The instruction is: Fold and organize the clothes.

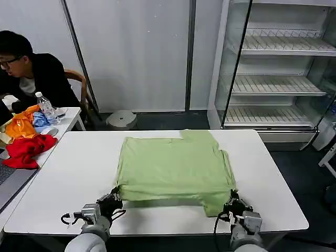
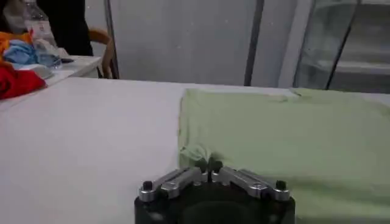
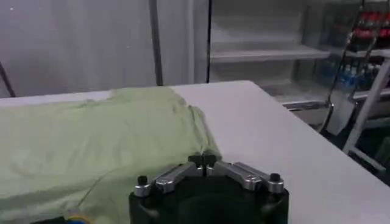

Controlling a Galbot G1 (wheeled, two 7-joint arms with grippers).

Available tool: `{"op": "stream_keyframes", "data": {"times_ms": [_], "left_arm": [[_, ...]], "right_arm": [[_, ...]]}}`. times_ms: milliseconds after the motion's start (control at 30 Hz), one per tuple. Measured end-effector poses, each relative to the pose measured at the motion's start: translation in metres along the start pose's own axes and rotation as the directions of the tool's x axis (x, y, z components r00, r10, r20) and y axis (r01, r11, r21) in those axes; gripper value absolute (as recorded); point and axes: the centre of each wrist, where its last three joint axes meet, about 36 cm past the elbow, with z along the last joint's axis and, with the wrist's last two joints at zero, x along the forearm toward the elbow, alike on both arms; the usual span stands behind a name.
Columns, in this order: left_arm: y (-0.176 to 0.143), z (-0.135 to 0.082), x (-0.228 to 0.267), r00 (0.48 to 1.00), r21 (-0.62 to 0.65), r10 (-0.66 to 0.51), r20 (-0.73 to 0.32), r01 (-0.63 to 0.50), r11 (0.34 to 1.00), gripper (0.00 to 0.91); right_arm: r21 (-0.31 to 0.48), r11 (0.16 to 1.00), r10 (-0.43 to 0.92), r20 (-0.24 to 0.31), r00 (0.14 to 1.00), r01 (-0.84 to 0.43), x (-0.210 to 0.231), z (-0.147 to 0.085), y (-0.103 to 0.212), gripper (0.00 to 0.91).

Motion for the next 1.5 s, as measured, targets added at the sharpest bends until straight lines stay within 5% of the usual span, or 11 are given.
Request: {"op": "stream_keyframes", "data": {"times_ms": [700, 1500], "left_arm": [[0.000, -0.032, -0.036, 0.998, -0.050, 0.045, 0.053, -0.042, 0.998, 0.020], [-0.010, -0.035, -0.085, 0.999, -0.066, 0.041, 0.025, -0.039, 0.997, 0.020]], "right_arm": [[0.051, 0.999, -0.017, 0.045, 0.999, 0.014, -0.053, -0.018, -0.002, 0.000], [0.121, 0.992, -0.050, 0.040, 0.998, 0.045, -0.140, -0.034, 0.000, 0.000]]}}
